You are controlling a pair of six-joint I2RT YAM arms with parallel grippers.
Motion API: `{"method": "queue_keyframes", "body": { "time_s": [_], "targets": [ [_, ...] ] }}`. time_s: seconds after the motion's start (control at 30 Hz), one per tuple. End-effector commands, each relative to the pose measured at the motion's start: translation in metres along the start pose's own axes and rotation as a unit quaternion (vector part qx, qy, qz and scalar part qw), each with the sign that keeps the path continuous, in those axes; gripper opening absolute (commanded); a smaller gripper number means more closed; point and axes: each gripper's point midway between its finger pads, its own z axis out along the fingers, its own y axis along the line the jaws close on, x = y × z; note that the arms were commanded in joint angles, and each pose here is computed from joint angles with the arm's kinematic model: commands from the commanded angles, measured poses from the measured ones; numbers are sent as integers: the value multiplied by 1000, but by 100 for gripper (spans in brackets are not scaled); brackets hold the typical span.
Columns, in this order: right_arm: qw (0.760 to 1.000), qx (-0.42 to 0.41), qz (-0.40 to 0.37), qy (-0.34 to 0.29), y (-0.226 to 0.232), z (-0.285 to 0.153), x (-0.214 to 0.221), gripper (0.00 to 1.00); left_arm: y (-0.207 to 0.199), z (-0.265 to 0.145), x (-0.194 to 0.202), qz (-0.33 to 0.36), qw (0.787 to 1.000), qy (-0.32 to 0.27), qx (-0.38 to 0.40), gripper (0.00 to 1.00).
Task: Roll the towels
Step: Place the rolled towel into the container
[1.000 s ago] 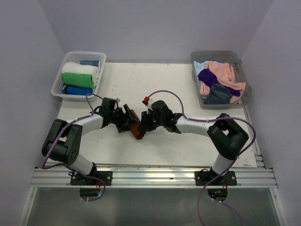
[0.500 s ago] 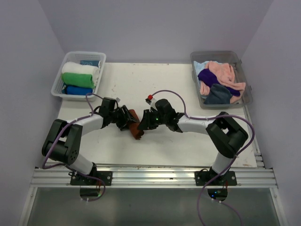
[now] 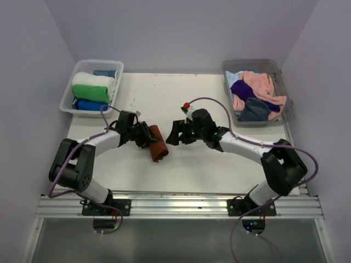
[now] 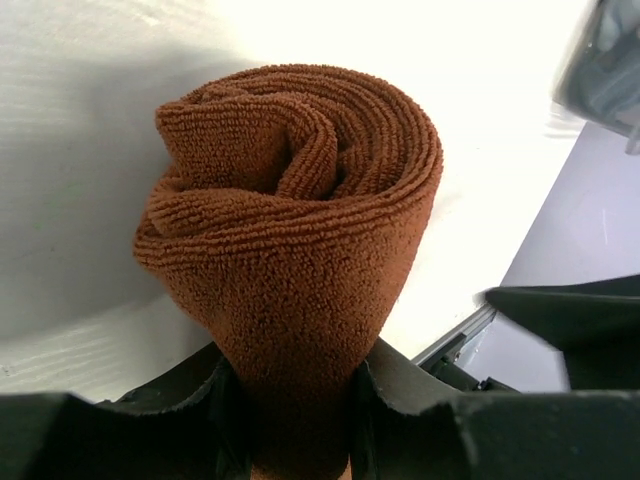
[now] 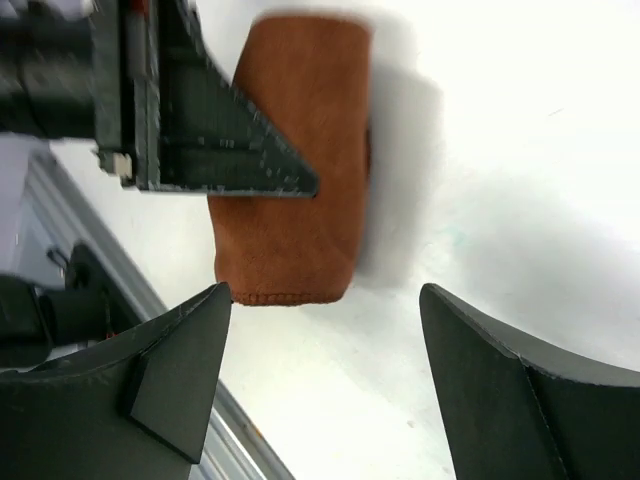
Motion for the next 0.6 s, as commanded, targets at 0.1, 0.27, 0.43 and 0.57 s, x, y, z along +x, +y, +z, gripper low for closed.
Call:
{"method": "queue_keyframes", "body": {
  "time_s": [0.1, 0.27, 0.43, 0.57],
  "targets": [
    [984, 125, -14, -123, -44, -75, -58, 80, -55, -32, -26, 40, 997, -23, 66, 23],
    [971, 176, -16, -162, -57, -107, -69, 80, -99, -88, -69, 59, 990, -91, 90, 22],
    [971, 180, -15, -158, -57, -113, -64, 80, -105, -164, -151, 30, 971, -227, 72, 22],
    [972, 183, -16, -147, -59, -112, -59, 80, -118, -224, -215, 10, 942, -322, 99, 22]
  ]
}}
